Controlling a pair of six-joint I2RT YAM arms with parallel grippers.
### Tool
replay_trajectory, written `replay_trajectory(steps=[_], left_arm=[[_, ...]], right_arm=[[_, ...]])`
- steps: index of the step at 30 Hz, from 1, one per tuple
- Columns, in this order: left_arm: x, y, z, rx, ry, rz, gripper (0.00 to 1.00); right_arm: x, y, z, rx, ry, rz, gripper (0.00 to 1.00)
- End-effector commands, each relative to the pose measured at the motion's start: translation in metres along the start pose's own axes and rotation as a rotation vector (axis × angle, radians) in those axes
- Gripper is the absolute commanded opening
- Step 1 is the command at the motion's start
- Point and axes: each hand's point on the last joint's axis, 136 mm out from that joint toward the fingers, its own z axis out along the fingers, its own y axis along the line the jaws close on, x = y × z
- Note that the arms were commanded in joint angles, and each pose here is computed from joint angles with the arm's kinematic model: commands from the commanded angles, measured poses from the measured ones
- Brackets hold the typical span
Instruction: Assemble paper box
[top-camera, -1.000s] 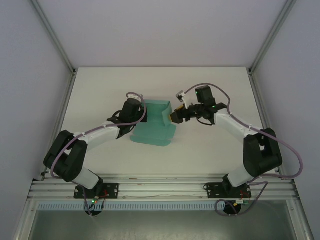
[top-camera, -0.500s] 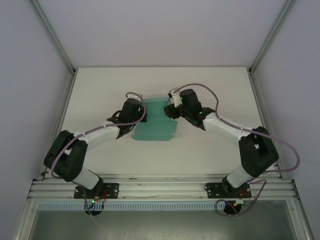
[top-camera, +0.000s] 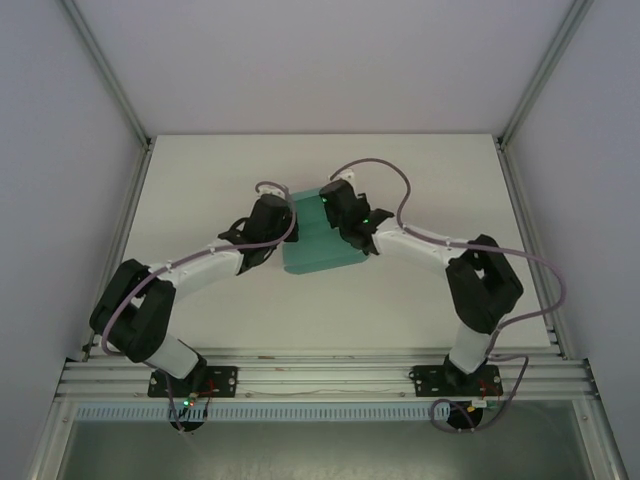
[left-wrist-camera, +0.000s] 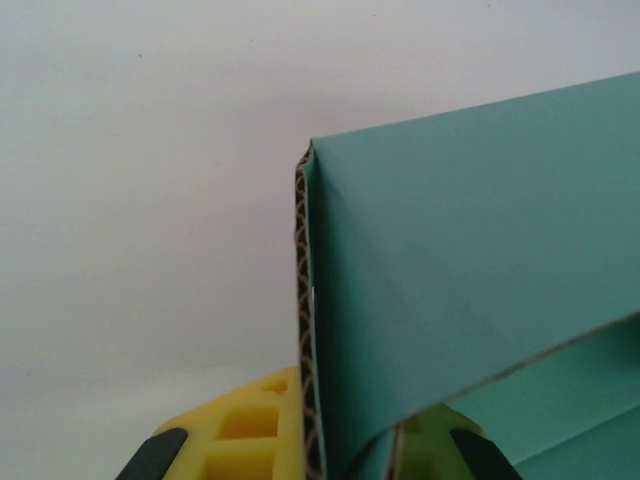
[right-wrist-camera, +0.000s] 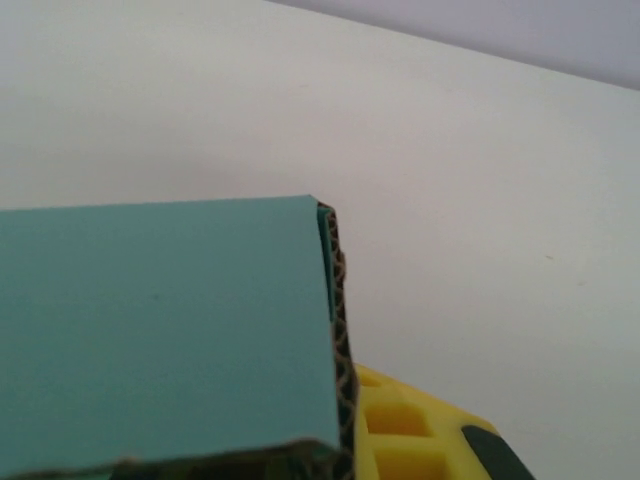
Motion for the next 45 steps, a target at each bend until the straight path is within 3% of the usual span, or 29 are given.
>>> replay_trajectory(steps=[1, 5, 8, 12, 15, 17, 19, 21, 24, 29, 33, 39, 45], left_arm=[[-0.015, 0.012, -0.004, -0.067, -0.034, -0.069, 0.0], [-0.014, 0.014, -0.003, -0.083, -0.029, -0.083, 0.0], [-0.015, 0.012, -0.003, -0.07, -0.026, -0.084, 0.0], [-0.015, 0.006, -0.001, -0.043, -0.025, -0.085, 0.0], [-0.015, 0.003, 0.001, -0.023, -0.021, -0.079, 0.0], [-0.015, 0.002, 0.002, -0.021, -0.021, -0.075, 0.0], [-0.013, 0.004, 0.004, -0.03, -0.016, -0.07, 0.0], [-0.012, 0.005, 0.007, -0.038, -0.011, -0.058, 0.0], [-0.01, 0.004, 0.01, -0.033, -0.004, -0.035, 0.0], [-0.012, -0.002, 0.009, -0.002, -0.001, 0.052, 0.0], [-0.008, -0.006, 0.005, 0.005, 0.072, 0.156, 0.0], [0.035, -0.004, -0.015, 0.012, 0.365, 0.204, 0.0], [0.092, -0.003, -0.049, 0.019, 0.677, 0.285, 0.0]], right_arm=[[0.021, -0.09, 0.007, 0.489, 0.046, -0.085, 0.0], [0.019, -0.094, 0.011, 0.551, 0.034, -0.103, 0.0], [0.018, -0.087, 0.017, 0.511, 0.031, -0.085, 0.0], [0.015, -0.059, 0.026, 0.304, 0.013, -0.034, 0.0], [0.008, -0.023, 0.023, 0.05, -0.037, -0.019, 0.1], [0.001, 0.001, 0.011, -0.136, -0.08, 0.005, 0.3], [-0.008, 0.021, -0.007, -0.302, -0.126, 0.018, 0.61], [-0.017, 0.03, -0.025, -0.412, -0.166, 0.034, 0.72], [-0.024, 0.03, -0.049, -0.49, -0.199, 0.055, 1.0], [-0.031, 0.003, -0.084, -0.494, -0.265, 0.127, 1.0], [-0.029, -0.041, -0.106, -0.395, -0.296, 0.212, 1.0], [0.008, -0.105, -0.114, -0.214, -0.169, 0.328, 1.0], [0.052, -0.136, -0.116, -0.135, -0.057, 0.357, 1.0]])
